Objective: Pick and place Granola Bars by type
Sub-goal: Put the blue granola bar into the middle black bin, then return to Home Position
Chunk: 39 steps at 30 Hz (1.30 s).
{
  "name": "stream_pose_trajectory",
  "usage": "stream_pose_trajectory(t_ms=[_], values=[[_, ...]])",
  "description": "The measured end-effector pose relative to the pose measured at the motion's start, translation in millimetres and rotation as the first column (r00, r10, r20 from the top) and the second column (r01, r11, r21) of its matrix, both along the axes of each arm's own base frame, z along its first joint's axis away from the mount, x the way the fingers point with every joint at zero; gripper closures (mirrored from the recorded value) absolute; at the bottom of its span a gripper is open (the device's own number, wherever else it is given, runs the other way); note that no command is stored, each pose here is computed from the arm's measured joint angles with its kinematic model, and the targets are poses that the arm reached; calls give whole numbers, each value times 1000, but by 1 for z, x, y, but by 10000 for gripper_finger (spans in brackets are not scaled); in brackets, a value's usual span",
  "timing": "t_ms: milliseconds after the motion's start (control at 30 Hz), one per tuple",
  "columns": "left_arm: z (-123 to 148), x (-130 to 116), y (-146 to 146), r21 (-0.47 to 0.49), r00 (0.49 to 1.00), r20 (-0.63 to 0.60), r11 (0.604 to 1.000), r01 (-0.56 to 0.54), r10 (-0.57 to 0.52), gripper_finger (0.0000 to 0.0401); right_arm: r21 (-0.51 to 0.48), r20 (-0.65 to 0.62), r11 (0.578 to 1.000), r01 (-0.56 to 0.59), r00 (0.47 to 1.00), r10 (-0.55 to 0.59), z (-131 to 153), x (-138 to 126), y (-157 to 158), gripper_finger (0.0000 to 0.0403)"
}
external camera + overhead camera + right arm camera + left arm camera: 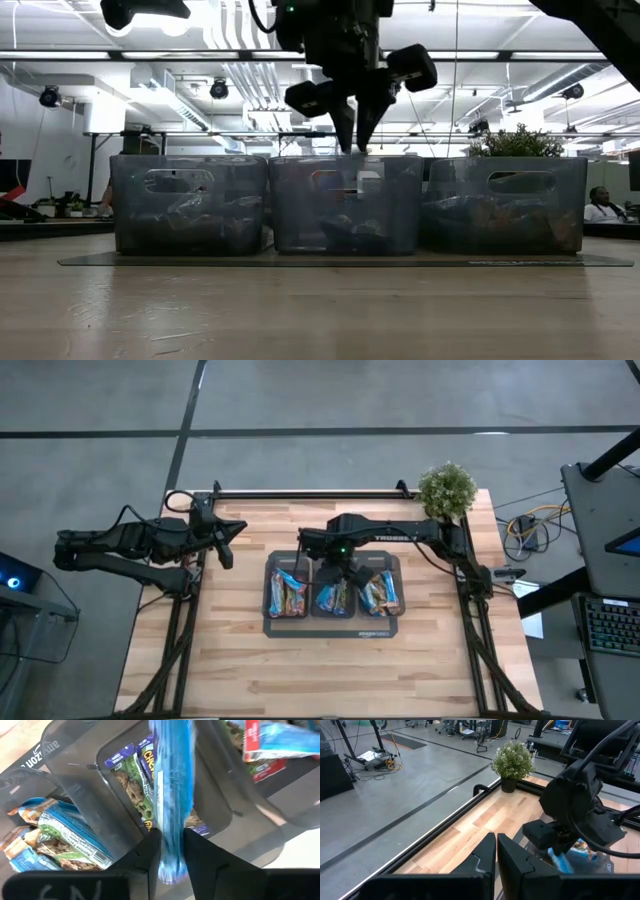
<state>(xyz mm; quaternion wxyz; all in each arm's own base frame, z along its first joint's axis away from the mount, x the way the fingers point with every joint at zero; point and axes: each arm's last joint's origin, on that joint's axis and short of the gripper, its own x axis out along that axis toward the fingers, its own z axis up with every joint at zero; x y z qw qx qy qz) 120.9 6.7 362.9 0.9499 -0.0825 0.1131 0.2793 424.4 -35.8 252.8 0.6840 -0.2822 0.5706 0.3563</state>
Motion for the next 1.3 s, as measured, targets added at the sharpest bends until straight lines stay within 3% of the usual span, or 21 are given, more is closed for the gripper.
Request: stream_pose_trajectory(t_ms=[300,500,700,933,1100,1300], values=[[0,0,0,-1,1000,0,1000,0,0,401,5,-53,1000,8,999,-7,-14,-4,0,275],[0,0,0,-1,1000,1,1000,-1,1,401,5,-56,1000,25,998,-24,-14,-4,0,266],[0,0,0,-1,1000,2,1000,0,0,401,6,-60,999,47,997,-46,-14,-4,0,302],[0,0,0,-1,1000,2,1000,-1,1,401,6,-60,999,54,997,-54,-14,-4,0,383],[0,0,0,-1,1000,1,1000,-1,1,401,20,-64,995,102,993,-101,-13,-3,0,393],[0,0,0,-1,1000,1,1000,-1,1,401,111,-86,969,220,974,-211,-13,-3,-3,394]])
